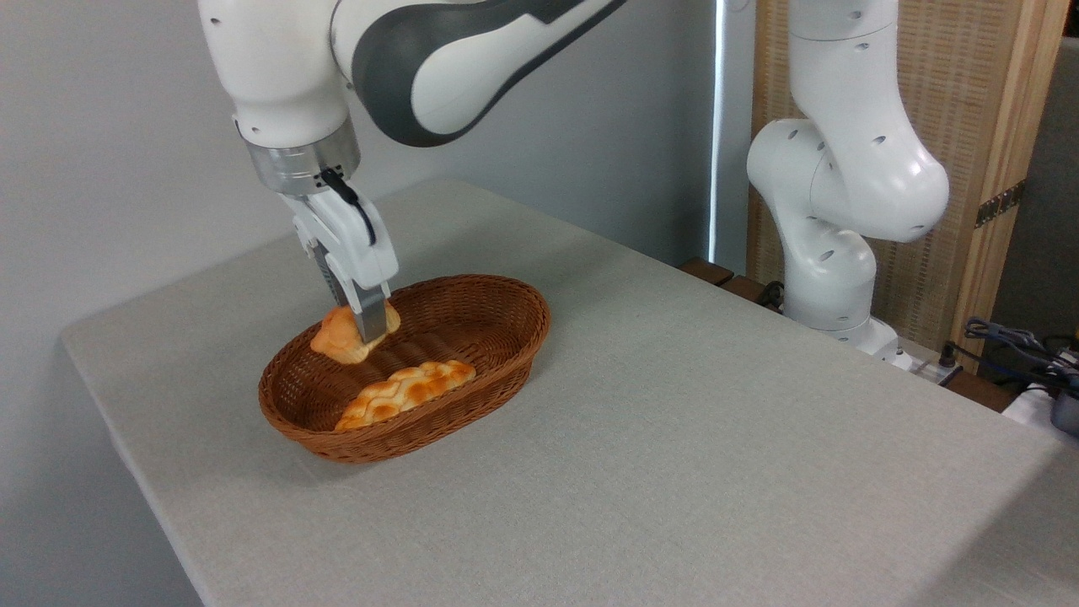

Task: Put bread into the basket
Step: 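Lift the bread roll and carry it over the wicker basket, then lower the roll into the basket and open the gripper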

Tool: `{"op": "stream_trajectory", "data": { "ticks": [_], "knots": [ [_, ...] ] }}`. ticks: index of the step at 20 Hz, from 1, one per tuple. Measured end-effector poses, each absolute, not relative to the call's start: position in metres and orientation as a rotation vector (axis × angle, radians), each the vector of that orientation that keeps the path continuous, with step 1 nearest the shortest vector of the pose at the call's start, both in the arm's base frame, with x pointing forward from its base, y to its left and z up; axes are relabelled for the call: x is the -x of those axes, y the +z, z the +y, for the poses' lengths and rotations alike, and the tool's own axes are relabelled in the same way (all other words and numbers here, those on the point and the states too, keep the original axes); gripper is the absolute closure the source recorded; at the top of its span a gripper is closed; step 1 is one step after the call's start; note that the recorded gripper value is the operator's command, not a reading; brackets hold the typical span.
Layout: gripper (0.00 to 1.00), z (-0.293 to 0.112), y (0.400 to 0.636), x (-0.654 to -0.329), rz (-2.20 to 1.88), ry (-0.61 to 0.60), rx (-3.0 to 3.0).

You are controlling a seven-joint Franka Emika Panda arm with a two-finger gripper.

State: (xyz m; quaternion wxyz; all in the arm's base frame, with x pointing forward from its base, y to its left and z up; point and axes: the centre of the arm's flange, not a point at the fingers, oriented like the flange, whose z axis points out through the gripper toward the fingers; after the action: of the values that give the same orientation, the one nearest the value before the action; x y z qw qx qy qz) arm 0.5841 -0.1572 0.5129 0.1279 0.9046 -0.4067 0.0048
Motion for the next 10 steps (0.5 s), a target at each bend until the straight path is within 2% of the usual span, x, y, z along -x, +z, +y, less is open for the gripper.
{"op": "stream_trajectory", "data": {
  "ticks": [3, 10],
  "knots": [
    [0.0, -0.1705, 0.5056, -0.581, -1.209, -0.005, -2.612],
    [0.0, -0.1685, 0.5033, -0.5815, -1.204, -0.009, -2.613]
  ]
}}
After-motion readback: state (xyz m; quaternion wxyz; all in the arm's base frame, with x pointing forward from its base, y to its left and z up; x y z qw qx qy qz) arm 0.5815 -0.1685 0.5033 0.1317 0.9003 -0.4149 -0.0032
